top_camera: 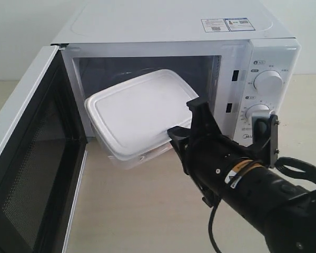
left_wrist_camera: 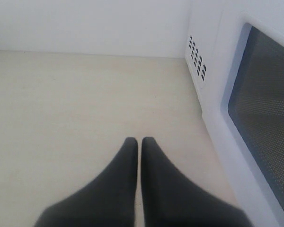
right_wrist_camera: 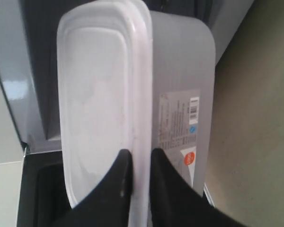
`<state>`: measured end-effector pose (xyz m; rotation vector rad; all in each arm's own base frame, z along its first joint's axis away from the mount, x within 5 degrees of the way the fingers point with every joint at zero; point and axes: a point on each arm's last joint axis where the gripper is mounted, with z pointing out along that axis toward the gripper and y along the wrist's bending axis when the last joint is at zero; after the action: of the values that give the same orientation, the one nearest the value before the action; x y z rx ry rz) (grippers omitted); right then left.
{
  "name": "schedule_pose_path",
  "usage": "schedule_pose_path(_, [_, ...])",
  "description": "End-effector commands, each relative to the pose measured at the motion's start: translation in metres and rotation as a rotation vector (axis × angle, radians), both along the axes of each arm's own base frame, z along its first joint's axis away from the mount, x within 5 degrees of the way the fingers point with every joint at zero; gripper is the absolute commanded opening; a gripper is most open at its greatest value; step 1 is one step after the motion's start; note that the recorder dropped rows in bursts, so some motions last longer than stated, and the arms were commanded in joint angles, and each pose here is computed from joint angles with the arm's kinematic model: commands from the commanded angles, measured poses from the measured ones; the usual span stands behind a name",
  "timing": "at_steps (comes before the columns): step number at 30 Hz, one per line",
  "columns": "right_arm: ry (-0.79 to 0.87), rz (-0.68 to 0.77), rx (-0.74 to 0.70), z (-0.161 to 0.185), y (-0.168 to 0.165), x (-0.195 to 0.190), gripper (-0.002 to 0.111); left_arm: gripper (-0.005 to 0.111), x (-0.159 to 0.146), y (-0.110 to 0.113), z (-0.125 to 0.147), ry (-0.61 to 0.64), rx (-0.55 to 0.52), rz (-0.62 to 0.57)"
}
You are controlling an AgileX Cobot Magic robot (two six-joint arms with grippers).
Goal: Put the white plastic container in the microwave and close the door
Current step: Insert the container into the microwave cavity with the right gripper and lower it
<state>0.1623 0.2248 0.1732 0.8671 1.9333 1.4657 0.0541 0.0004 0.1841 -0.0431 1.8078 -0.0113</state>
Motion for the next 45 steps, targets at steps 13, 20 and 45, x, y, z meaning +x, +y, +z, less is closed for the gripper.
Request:
schedule_pose_path(13, [-0.016, -0.175, -0.010, -0.003, 0.042, 0.039, 0.000, 0.004, 0.000, 0.000, 0.001, -0.009, 0.008, 0.001])
schedule_pose_path(20, [-0.013, -0.223, -0.019, -0.016, 0.057, 0.053, 0.000, 0.004, 0.000, 0.000, 0.001, -0.009, 0.008, 0.001])
schedule_pose_path(45, [-0.012, -0.301, -0.045, -0.005, 0.069, 0.108, 0.000, 0.004, 0.000, 0.000, 0.001, -0.009, 0.008, 0.001])
